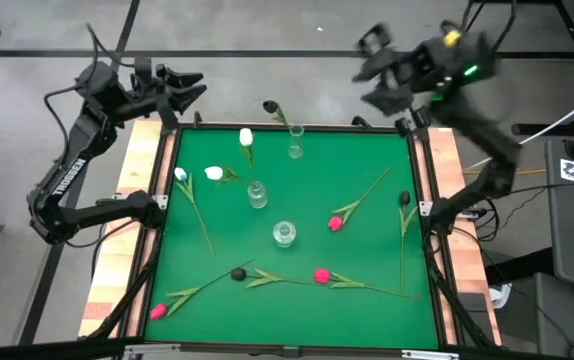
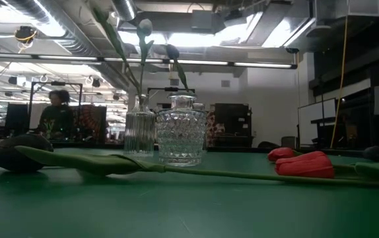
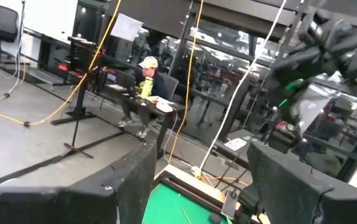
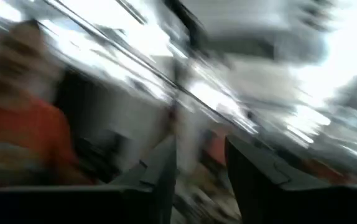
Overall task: Sort flowers into vase by color
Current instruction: Put the white flower into the middle transparent vase
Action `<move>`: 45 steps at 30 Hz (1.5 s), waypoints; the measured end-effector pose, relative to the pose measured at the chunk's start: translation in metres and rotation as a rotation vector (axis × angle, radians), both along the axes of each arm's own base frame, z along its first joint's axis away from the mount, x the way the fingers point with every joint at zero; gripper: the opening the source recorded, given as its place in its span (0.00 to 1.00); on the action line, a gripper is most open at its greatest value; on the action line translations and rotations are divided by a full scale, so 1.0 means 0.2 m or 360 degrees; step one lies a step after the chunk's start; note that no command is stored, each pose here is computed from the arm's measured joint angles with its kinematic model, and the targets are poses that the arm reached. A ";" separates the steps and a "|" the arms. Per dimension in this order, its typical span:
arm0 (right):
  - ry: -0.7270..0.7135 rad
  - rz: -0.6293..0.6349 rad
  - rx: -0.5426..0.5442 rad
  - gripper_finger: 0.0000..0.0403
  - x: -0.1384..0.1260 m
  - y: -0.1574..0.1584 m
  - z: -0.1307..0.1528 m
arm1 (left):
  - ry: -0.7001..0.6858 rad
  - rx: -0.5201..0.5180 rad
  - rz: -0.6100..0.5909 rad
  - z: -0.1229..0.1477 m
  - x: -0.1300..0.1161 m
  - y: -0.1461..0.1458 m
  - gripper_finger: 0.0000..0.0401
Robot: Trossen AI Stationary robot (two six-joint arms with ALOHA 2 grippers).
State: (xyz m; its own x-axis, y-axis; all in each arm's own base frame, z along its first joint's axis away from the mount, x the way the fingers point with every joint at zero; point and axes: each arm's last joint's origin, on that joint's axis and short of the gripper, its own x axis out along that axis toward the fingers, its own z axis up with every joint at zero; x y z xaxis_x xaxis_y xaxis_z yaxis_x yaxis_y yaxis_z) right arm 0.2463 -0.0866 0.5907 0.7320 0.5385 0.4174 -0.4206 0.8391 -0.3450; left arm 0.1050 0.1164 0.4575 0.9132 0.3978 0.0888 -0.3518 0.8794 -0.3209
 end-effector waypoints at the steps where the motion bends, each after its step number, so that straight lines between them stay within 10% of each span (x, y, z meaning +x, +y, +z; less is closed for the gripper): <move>1: 0.0065 -0.0201 -0.0018 0.34 -0.06 0.02 0.05 | 0.0002 -0.0005 0.0002 0.00 0.00 0.00 0.62; 6: 0.0164 -0.1317 -0.0247 0.34 -0.36 0.17 0.14 | 0.0041 -0.0057 0.0003 -0.02 0.00 0.00 0.62; 14: 0.0493 -0.1704 -0.0154 0.34 -0.62 0.29 -0.09 | 0.0642 -0.0364 0.0108 -0.23 0.01 -0.04 0.62; 21: 0.0803 -0.1738 -0.0060 0.34 -0.57 0.30 -0.31 | 0.1354 -0.0930 0.0799 -0.45 -0.01 -0.14 0.62; 38: 0.0995 -0.1629 -0.0104 0.34 -0.48 0.30 -0.45 | 0.1201 -0.1902 0.1387 -1.19 0.12 -0.36 0.62; 45: 0.0994 -0.1590 -0.0122 0.34 -0.48 0.30 -0.45 | 0.1034 -0.1898 0.1596 -1.30 0.13 -0.36 0.62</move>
